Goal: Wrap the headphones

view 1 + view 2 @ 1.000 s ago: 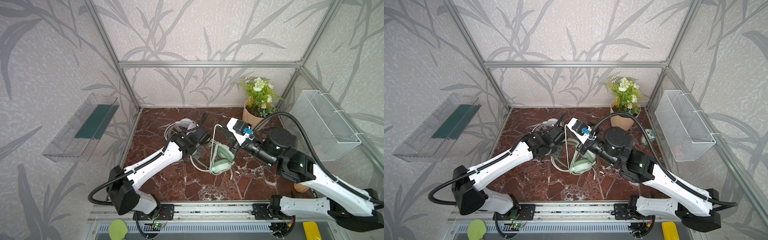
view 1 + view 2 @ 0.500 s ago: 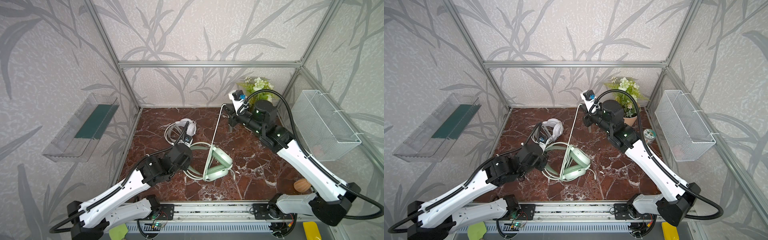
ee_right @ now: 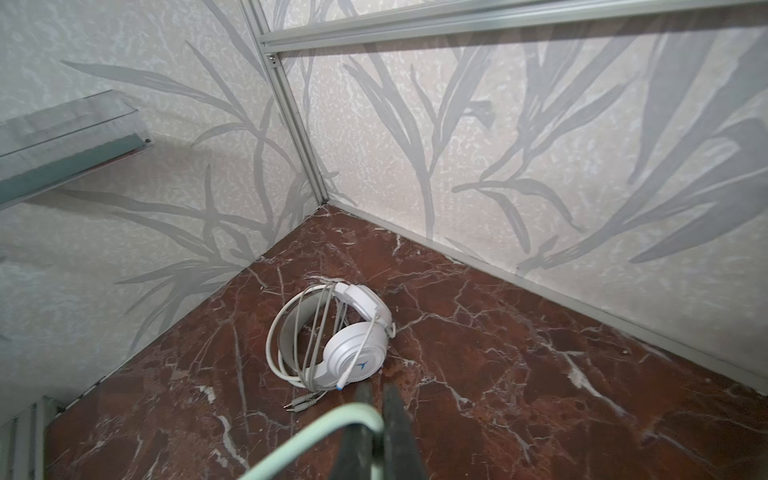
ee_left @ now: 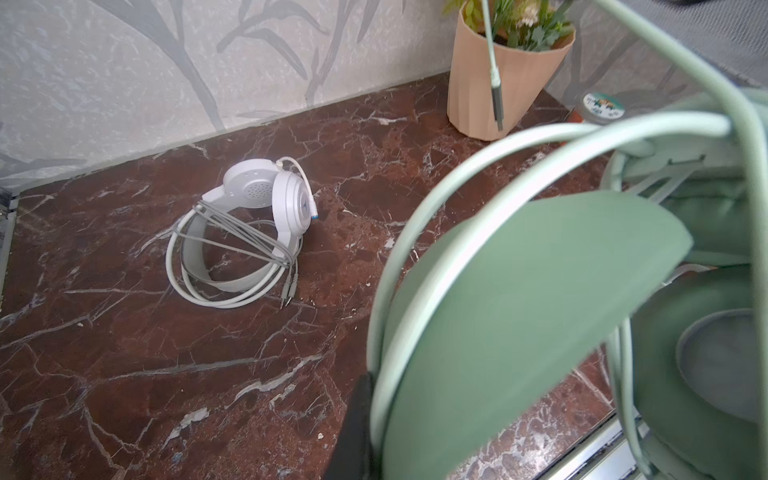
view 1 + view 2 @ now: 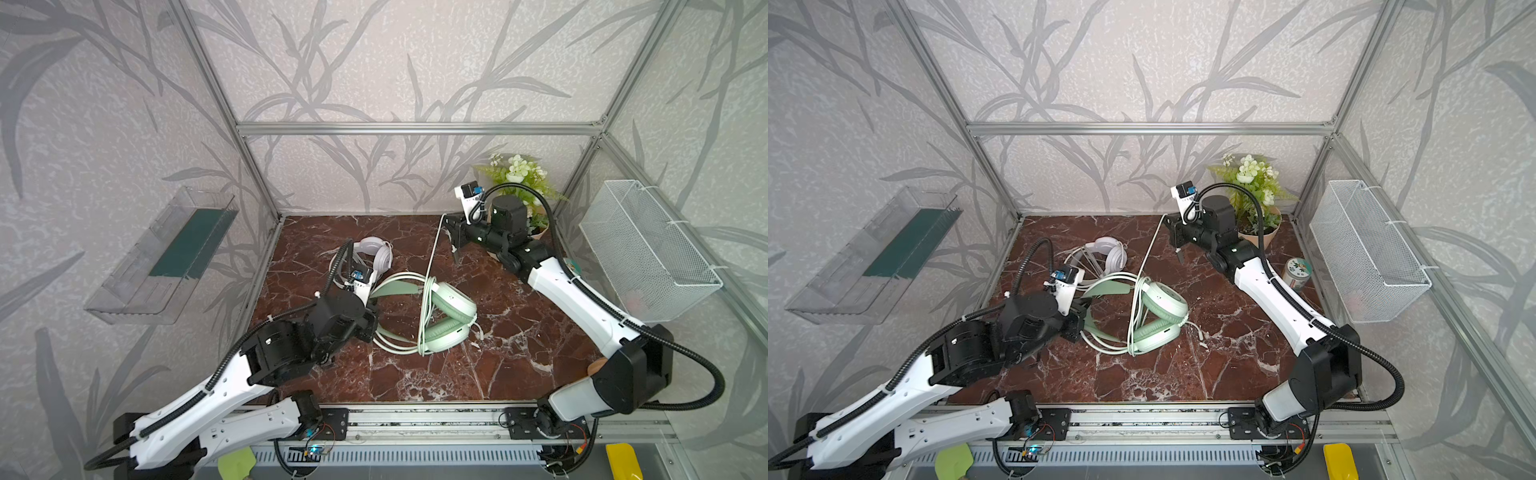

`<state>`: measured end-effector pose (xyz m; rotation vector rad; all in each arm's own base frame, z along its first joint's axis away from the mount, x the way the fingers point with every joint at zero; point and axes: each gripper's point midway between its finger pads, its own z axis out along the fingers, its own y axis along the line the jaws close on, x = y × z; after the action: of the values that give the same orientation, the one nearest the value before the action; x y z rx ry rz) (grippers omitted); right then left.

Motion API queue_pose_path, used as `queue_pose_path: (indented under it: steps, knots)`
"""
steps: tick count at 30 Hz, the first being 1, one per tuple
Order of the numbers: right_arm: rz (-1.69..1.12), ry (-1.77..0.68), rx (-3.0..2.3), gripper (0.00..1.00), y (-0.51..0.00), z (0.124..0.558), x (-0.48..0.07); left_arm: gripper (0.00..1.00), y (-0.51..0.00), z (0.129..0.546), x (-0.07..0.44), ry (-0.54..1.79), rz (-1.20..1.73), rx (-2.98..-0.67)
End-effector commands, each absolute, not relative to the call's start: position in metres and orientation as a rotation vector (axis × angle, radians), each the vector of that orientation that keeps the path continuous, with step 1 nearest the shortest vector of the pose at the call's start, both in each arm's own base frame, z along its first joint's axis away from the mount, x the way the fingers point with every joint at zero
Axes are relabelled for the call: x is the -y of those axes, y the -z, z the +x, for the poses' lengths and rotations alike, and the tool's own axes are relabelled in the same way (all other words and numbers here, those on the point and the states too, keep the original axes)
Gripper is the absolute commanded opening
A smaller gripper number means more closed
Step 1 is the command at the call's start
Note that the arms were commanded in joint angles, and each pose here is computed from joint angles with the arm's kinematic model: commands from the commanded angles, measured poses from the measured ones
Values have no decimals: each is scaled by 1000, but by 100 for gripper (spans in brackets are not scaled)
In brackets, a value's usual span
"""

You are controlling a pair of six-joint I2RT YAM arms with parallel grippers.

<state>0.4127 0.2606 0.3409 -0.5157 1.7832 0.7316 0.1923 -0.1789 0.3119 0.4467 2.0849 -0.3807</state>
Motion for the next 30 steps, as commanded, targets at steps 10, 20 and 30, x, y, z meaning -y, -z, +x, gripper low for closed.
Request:
queue_pose_path:
  steps: [10,20,30]
  knots:
    - [-384,-914,-1803,0,-285,385,-266,0,-415,227,180,563,146,-1920]
    - [-449,-805,-1830,0,-245,319,-273,0,-418,301,147,675,-265,-1934]
    - [-451,-879,-1807,0,-239,278,-280,0,-403,335,138,730,-471,-1931]
